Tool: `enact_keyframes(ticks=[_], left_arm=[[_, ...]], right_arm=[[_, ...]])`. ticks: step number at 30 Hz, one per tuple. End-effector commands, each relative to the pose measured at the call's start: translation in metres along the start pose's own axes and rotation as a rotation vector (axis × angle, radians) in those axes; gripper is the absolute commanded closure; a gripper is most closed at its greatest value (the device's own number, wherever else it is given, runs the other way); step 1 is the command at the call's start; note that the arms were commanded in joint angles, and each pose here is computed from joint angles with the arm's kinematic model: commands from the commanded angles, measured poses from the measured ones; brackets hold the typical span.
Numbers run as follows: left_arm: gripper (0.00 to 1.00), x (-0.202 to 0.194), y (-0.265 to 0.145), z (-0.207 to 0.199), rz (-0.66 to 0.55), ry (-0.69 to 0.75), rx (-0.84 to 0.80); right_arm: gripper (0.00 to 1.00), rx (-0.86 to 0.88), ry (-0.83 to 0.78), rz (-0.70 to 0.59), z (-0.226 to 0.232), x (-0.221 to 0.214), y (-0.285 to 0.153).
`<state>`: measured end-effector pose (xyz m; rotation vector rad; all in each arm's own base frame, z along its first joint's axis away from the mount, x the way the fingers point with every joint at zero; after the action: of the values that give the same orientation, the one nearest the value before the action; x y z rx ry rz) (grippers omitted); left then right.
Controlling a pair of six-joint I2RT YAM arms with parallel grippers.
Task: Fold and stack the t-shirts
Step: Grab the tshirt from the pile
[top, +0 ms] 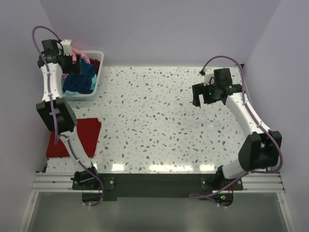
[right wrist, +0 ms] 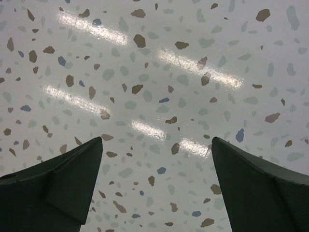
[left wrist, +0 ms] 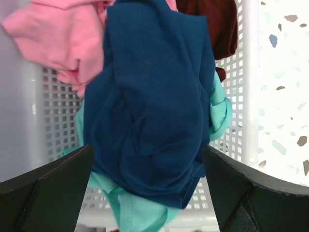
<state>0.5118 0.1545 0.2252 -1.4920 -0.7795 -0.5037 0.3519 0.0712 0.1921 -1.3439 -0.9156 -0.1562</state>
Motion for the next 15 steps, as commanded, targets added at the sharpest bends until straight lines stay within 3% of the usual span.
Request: enact_keyframes(ticks=[1, 6, 9, 12, 13, 15], left_arm=[[0.01, -0.005, 0.029, -0.005, 0.000, 0.026, -0.032], [0.00, -0.021, 0.068, -0.007, 0.036, 0.048, -0.025], [0.06, -0.023, 0.085, -0.006, 0.028, 0.040, -0.010], [0.26, -0.015, 0.088, -0.002, 0.001, 0.033, 0.011], [0.40, -0.011, 0.086, -0.002, -0.009, 0.033, 0.013], [0.54, 0.007, 0.074, -0.003, -0.065, 0.034, 0.021]], right_arm=[[0.01, 0.021, -0.003, -0.032, 0.000, 0.015, -0.005], [0.01, 0.023, -0.007, -0.021, -0.001, 0.014, -0.003], [0.01, 0.021, -0.008, -0.008, -0.002, 0.011, -0.001], [0.01, 0.017, -0.008, -0.003, -0.003, 0.012, 0.000], [0.01, 0.017, -0.009, 0.000, -0.003, 0.012, 0.000], [0.01, 0.009, -0.012, -0.004, -0.004, 0.014, -0.002]])
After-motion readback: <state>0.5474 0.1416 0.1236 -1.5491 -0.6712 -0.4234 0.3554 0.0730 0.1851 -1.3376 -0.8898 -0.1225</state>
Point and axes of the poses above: each gripper's point midway between its finger pads, its own y axis out along the fingers, its own z axis along the line the jaws close on, x = y × z, the point moved 3 cm from there along -y, back along the fingers, and after that the axes turned 12 degrees about -y, right-handed, at the moved point
